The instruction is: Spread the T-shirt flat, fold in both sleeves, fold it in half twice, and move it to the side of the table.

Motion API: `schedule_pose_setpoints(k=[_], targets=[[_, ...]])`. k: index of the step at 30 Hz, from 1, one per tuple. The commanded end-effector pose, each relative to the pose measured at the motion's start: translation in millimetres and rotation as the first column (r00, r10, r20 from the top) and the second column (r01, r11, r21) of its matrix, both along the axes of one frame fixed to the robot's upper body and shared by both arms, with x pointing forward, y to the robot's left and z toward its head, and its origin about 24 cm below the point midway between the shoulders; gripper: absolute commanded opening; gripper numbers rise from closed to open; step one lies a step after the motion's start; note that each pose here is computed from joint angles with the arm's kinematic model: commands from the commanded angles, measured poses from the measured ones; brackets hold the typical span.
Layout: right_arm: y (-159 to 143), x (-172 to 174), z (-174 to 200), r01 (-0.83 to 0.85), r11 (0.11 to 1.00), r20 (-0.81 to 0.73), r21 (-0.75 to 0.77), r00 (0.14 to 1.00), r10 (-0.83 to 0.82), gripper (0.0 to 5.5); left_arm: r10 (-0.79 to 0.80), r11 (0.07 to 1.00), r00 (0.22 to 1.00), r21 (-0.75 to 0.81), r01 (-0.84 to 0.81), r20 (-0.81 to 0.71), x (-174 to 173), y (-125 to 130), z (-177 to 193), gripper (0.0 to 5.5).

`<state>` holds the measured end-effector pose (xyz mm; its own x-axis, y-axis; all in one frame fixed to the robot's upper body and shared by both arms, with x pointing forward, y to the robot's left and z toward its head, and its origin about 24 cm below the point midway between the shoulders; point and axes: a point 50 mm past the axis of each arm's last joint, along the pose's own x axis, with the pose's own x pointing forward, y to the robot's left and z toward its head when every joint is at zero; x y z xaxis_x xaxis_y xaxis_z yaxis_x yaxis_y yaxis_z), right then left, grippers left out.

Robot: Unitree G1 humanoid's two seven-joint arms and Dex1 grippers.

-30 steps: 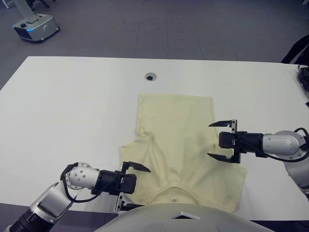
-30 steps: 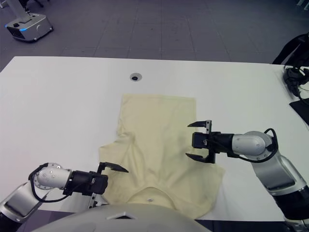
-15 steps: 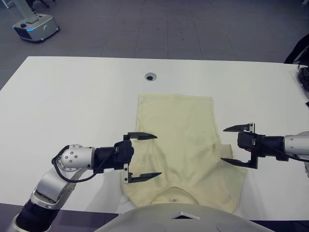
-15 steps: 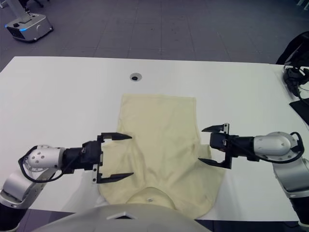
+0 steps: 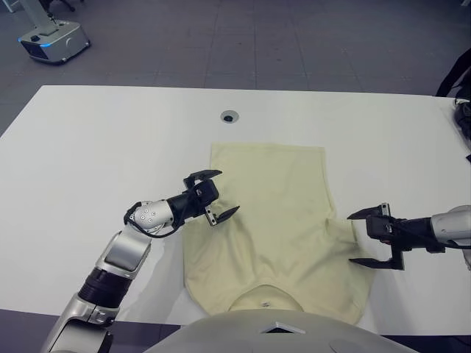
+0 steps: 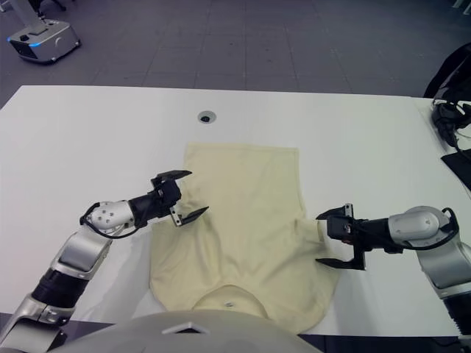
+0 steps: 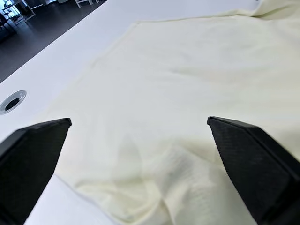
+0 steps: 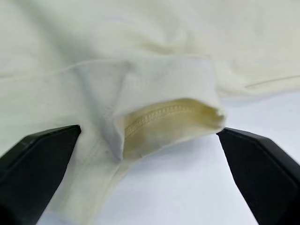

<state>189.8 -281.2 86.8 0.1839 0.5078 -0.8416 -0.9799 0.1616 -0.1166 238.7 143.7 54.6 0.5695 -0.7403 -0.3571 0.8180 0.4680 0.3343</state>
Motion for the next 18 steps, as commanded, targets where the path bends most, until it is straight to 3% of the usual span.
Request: schedule_pose_setpoints(k=[1, 12, 18], targets=[[-14, -7, -11, 0.012, 0.995, -0.042, -0.104, 0.999, -0.017, 5.38, 0.009, 0.997, 1.000, 0.079, -0.011, 0.023, 0, 7, -9, 5.40], [-47, -19, -1, 0.114, 0.980, -0.046, -0.160, 0.991, -0.123, 5.38, 0.047, 0.991, 0.997, 0.122, -0.054, 0.062, 5, 18, -12, 5.40], [-42, -14, 8, 0.130, 0.985, 0.002, -0.114, 0.991, -0.130, 5.38, 0.066, 0.994, 0.993, 0.082, -0.074, 0.096, 7, 15, -8, 5.40]])
